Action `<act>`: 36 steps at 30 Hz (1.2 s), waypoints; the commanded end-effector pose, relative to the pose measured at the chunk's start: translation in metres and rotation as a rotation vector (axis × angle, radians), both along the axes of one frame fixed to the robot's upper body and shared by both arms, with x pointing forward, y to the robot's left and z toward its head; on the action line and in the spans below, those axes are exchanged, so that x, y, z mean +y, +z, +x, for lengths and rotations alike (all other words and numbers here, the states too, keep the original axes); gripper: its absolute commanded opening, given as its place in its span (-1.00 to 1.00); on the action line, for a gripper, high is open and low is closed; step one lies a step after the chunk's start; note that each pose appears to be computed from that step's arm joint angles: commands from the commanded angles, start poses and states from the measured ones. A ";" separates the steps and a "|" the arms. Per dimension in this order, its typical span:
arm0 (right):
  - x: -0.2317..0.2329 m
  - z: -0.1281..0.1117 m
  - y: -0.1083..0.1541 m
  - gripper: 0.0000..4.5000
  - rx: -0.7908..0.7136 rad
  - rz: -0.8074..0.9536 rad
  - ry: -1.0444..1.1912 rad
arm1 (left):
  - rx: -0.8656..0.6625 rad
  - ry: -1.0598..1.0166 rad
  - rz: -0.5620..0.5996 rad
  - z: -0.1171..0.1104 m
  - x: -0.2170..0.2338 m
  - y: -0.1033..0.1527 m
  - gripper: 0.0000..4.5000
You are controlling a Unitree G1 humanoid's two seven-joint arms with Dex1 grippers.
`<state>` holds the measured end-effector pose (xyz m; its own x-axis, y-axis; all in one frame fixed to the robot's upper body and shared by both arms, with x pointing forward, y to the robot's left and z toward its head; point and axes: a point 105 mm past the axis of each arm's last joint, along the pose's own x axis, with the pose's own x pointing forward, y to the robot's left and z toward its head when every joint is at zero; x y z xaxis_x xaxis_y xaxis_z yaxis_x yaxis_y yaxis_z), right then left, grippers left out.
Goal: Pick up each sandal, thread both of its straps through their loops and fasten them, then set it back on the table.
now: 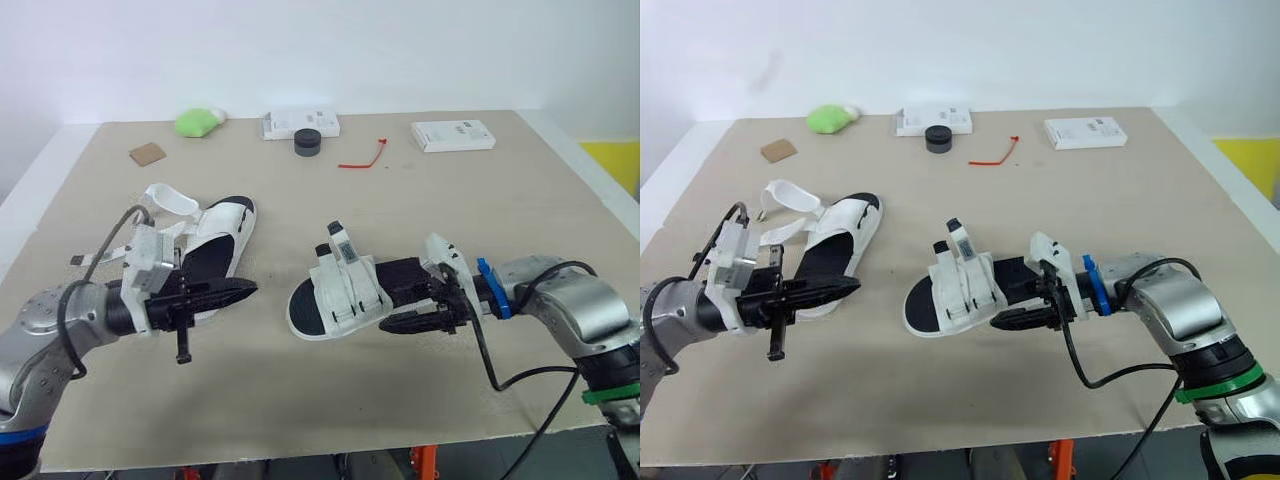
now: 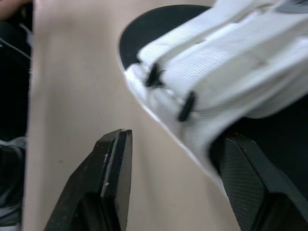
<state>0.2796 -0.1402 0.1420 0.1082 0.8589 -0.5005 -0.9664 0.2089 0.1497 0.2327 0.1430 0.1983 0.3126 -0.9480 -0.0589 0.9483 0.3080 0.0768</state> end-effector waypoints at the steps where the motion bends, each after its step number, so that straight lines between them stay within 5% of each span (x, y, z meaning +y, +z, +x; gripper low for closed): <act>1: 0.010 -0.003 0.007 -0.42 -0.024 0.035 0.030 | -0.049 -0.003 0.058 -0.005 0.000 0.003 -1.00; 3: 0.012 -0.002 0.007 -0.95 -0.031 0.049 0.015 | -0.053 0.006 0.067 -0.004 0.000 0.001 -1.00; 4: 0.014 0.000 0.007 -0.98 -0.032 0.062 0.001 | -0.052 0.014 0.061 -0.004 0.000 0.001 -1.00; 14: -0.002 0.002 0.018 -0.98 -0.052 0.118 -0.208 | -0.032 0.022 0.032 0.001 -0.005 -0.002 -1.00; 22: -0.046 0.033 0.068 -0.98 -0.281 0.171 -0.603 | -0.005 -0.016 0.014 0.007 -0.014 -0.008 -1.00; 27: -0.061 0.052 0.059 -0.98 -0.334 0.094 -0.817 | -0.006 -0.030 0.003 0.010 -0.017 -0.007 -1.00; 32: -0.070 0.078 0.024 -0.98 -0.266 -0.008 -1.026 | -0.015 -0.038 0.002 0.016 -0.018 -0.004 -1.00; 36: -0.080 0.089 0.025 -0.98 -0.325 -0.015 -1.083 | -0.014 -0.039 -0.005 0.015 -0.019 -0.003 -1.00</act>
<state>0.3627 -0.2094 0.1588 0.8880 0.2868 -0.3594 -0.3231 0.9453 -0.0441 0.2500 0.1260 0.1883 0.2883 -0.9551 -0.0690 0.9570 0.2850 0.0537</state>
